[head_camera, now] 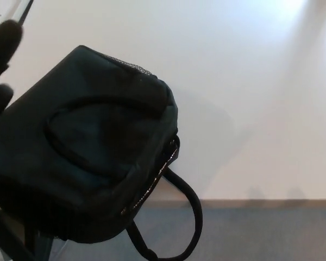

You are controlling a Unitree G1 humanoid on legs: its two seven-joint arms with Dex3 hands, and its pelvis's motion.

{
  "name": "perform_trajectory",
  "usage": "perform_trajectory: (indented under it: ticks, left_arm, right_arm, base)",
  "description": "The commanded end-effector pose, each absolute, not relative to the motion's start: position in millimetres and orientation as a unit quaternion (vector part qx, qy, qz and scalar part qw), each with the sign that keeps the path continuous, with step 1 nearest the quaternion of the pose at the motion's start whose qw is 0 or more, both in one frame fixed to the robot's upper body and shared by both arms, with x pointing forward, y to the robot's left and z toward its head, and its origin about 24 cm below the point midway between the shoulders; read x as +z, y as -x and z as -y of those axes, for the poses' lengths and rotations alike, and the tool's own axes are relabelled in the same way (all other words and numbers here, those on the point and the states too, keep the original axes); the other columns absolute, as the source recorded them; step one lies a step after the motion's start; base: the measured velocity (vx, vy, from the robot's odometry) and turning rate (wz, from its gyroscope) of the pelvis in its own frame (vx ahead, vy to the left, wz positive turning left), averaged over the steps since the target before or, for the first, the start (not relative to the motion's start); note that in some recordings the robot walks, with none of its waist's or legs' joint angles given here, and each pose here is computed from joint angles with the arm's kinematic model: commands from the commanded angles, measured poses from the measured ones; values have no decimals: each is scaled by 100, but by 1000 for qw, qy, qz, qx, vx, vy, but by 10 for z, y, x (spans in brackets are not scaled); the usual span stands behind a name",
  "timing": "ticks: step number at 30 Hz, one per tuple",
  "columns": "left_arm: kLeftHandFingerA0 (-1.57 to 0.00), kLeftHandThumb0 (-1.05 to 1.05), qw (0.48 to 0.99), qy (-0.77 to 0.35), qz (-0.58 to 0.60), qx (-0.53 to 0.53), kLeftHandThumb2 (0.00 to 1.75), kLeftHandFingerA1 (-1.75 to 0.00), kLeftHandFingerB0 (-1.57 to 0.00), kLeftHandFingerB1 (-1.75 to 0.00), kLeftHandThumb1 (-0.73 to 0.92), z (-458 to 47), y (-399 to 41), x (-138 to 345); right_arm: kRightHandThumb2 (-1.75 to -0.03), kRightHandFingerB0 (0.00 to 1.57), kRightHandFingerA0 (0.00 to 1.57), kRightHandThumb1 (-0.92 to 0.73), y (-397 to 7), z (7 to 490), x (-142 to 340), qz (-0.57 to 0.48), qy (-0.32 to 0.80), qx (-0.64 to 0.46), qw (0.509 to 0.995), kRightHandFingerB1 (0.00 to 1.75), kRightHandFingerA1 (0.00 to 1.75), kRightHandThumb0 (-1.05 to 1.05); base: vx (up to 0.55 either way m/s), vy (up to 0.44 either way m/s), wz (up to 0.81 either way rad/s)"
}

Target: A lunch bag is kept on the middle of the desk and the robot uses both its hands to grab the opening of the bag from the left and right and moves its hands away from each other to spread the bag open

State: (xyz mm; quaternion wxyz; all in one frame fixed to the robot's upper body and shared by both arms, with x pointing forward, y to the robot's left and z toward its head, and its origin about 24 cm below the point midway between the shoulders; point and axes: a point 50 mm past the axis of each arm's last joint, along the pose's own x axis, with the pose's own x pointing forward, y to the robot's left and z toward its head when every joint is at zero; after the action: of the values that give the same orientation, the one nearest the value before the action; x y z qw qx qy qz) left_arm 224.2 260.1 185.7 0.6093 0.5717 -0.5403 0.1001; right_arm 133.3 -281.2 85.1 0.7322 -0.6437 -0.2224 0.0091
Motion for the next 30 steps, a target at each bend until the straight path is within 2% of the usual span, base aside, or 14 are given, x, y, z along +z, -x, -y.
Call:
perform_trajectory:
  ticks: [1, 2, 3, 4, 5, 12, 20, 21, 25, 26, 27, 28, 29, 30]
  left_arm:
    - [-25, -20, 786, -429, 445, -16, 60, -35, -1, -24, 69, -2588, -1538, 1752]
    - [-25, -19, 803, -414, 429, -20, 59, -35, -4, -23, 68, -2571, -1419, 1669]
    - [-26, -20, 813, -399, 424, -20, 62, -39, -11, -21, 66, -2566, -1322, 1603]
    - [-26, -20, 819, -386, 424, -19, 62, -39, -11, -21, 66, -2566, -1252, 1552]
    - [-26, -29, 829, -384, 406, -14, 63, -38, -11, -25, 72, -2588, -1126, 1472]
    - [-20, -24, 936, -293, 195, 1, 66, -35, -9, -18, 73, -2648, -191, 928]
    - [-15, -32, 967, -254, 20, -15, 63, -31, -7, -24, 79, -2570, 268, 607]
    - [-14, -31, 970, -242, 5, -21, 67, -31, -10, -20, 78, -2542, 281, 572]
    - [-13, -29, 975, -216, -34, -34, 67, -31, -11, -20, 79, -2485, 321, 483]
    - [0, -22, 975, -210, -64, -41, 121, -50, 0, -49, 79, -2487, 321, 424]
    - [-10, -35, 973, -211, -85, -46, 65, -28, -6, -25, 83, -2493, 321, 400]
    - [-10, -35, 971, -213, -97, -50, 65, -28, -6, -25, 83, -2497, 323, 394]
    - [0, -23, 968, -219, -109, -57, 120, -51, 0, -50, 77, -2495, 311, 394]
    - [0, -23, 967, -221, -113, -59, 120, -51, 0, -50, 77, -2494, 305, 395]
  right_arm:
    - [-60, 27, 50, -67, -507, 2625, 1009, 307, 514, -25, 800, 30, 39, -48]
    - [-61, 25, 44, -70, -447, 2602, 960, 295, 508, -8, 809, 30, 36, -48]
    - [-84, 17, 28, -59, -398, 2577, 908, 282, 500, 10, 819, 41, 45, -55]
    - [-84, 17, 28, -59, -363, 2556, 863, 270, 492, 23, 828, 41, 45, -55]
    - [-62, 27, 35, -71, -304, 2530, 786, 250, 487, 31, 836, 30, 34, -50]
    - [-62, 26, 33, -73, 21, 2390, 285, 133, 476, 69, 867, 30, 35, -55]
    - [-62, 16, 23, -73, 195, 2341, -146, 20, 460, 128, 878, 28, 31, -56]
    - [-87, 9, 16, -60, 205, 2331, -202, 10, 463, 137, 876, 39, 43, -63]
    - [-66, 14, 24, -77, 205, 2300, -323, -13, 462, 158, 873, 26, 33, -59]
    - [-89, 6, 16, -58, 201, 2282, -368, -29, 453, 163, 876, 38, 45, -63]
    - [-88, 6, 18, -58, 197, 2277, -393, -33, 450, 164, 877, 38, 45, -63]
    - [-88, 6, 18, -58, 192, 2278, -405, -32, 451, 164, 877, 38, 45, -63]
    - [-62, 12, 28, -74, 192, 2284, -433, -34, 452, 164, 876, 26, 34, -57]
    - [-62, 12, 28, -74, 193, 2287, -445, -34, 452, 165, 876, 26, 34, -57]
  base:
    - [0, 0, 0]
    - [0, 0, 0]
    - [0, 0, 0]
    - [0, 0, 0]
    - [0, 0, 0]
    - [0, 0, 0]
    - [0, 0, 0]
    - [0, 0, 0]
    - [0, 0, 0]
    - [0, 0, 0]
    - [0, 0, 0]
    - [0, 0, 0]
    - [0, 0, 0]
    - [0, 0, 0]
